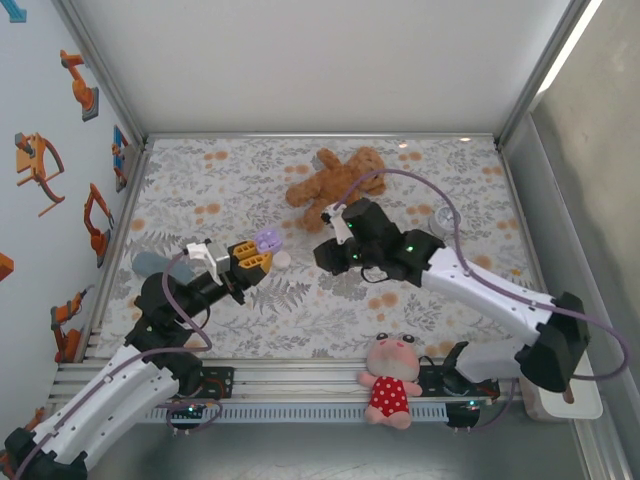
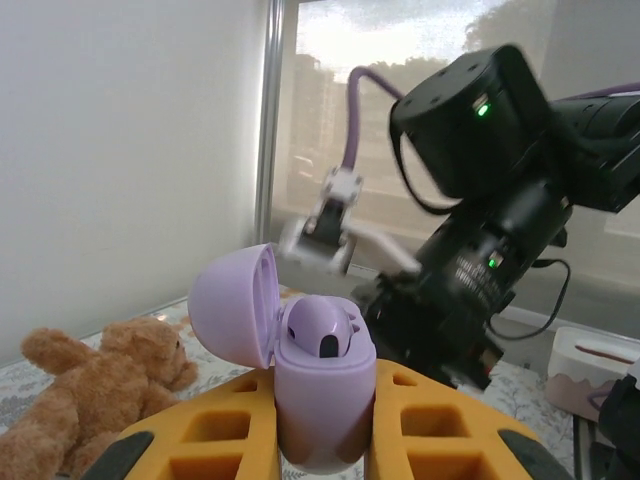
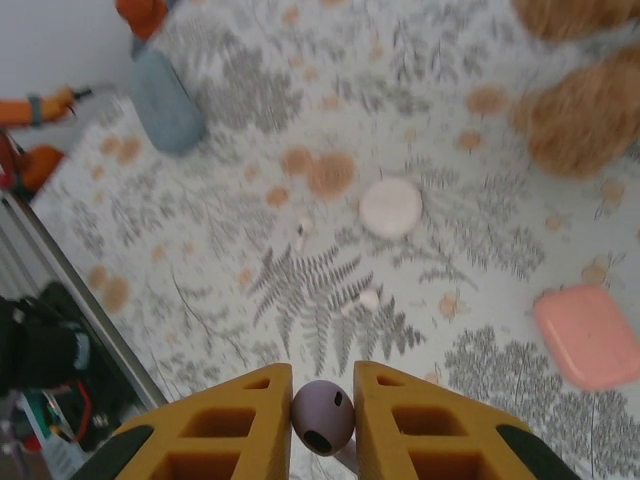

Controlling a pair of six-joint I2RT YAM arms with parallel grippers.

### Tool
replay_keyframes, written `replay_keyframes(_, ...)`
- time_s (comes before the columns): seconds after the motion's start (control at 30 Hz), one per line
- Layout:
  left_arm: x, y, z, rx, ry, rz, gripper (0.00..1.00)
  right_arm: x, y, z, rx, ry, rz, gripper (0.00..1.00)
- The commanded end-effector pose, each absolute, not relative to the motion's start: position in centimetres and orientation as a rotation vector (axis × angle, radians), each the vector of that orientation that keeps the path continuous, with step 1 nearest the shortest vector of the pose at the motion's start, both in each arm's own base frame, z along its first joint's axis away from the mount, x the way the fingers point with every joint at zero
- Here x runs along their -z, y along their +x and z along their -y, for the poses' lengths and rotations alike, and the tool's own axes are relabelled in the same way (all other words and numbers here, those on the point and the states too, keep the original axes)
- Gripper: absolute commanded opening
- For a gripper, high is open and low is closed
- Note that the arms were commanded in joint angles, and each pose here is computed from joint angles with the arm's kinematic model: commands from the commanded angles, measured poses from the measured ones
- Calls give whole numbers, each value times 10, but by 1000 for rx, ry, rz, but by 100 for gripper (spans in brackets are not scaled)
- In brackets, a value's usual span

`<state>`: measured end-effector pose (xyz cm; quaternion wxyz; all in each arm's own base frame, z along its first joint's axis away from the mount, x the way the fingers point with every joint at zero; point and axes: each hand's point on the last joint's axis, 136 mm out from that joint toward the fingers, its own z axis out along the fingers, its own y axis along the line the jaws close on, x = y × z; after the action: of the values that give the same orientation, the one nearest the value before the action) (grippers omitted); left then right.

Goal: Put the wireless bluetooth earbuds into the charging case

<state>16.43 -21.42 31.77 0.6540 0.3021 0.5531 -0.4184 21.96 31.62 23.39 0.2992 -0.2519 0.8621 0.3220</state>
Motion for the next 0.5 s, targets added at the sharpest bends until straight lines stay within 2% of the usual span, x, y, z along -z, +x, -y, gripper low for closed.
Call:
replay_keyframes(0.0, -338, 161, 215, 973, 671, -1169, 3, -284, 231, -312, -917, -559, -2118, 22)
replay_keyframes(0.27, -350, 168, 223, 959, 690, -1130, 2, -390, 223, -314, -1160, -469, -1762, 22)
replay_keyframes(0.47, -359, 170, 232, 980, 720, -1102, 2, -436, 207, -327, -1351, -504, -1627, 21)
